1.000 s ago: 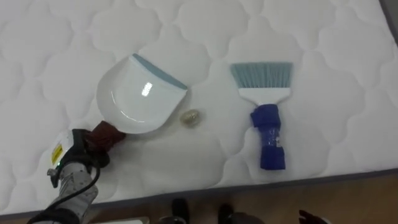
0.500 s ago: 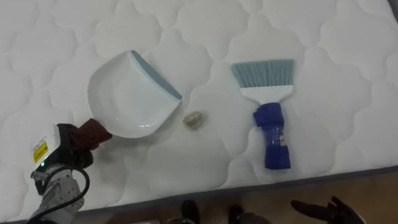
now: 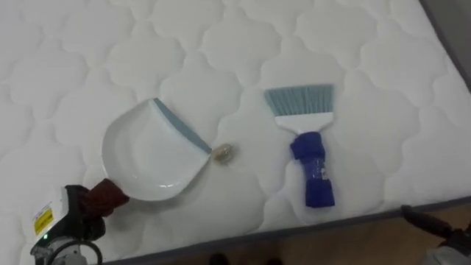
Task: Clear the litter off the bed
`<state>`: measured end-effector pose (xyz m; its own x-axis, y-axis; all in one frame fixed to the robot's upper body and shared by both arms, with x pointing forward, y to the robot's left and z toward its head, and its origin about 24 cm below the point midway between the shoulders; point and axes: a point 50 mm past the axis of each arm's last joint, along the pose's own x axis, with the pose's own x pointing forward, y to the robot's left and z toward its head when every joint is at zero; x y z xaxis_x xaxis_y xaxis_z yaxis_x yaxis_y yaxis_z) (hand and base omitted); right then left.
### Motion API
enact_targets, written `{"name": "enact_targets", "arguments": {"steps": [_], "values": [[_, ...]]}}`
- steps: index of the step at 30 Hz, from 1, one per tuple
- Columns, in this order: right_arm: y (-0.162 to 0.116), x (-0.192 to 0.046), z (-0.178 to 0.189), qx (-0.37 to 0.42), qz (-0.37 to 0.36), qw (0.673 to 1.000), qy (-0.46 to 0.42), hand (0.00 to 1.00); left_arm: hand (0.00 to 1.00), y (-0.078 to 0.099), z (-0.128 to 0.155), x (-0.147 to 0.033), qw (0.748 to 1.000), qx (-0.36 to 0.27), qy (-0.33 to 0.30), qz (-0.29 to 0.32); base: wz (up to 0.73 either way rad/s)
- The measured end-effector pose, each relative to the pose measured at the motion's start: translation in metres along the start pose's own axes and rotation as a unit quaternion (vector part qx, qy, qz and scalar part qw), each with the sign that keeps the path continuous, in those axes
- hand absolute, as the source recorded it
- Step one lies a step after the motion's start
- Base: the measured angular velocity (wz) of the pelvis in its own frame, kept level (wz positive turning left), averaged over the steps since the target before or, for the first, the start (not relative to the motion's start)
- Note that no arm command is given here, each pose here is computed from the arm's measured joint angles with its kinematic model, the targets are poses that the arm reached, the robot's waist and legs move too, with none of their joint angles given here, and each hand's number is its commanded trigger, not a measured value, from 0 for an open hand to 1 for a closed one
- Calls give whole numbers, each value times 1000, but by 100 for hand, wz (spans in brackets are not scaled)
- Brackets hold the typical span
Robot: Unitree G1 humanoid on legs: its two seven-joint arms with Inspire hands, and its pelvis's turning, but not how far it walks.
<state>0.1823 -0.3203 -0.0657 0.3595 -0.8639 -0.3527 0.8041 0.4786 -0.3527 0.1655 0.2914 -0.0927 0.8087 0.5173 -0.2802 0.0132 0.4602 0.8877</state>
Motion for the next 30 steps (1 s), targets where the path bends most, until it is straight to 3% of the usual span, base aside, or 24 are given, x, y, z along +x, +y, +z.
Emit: {"name": "enact_targets", "arguments": {"steps": [10,14,21,30], "values": [[-1,-6,52,17,-104,982,-154,0,100,-6,-10,-8,999,6,15,-31,-4],[4,-15,72,11,-110,967,-229,0,100,-8,-11,-8,998,10,22,-56,0],[20,-28,80,-28,-67,953,-296,0,100,-11,-9,-8,996,8,18,-88,4],[51,-48,67,-109,70,934,-333,0,100,-12,3,-1,994,2,-1,-106,2]]}}
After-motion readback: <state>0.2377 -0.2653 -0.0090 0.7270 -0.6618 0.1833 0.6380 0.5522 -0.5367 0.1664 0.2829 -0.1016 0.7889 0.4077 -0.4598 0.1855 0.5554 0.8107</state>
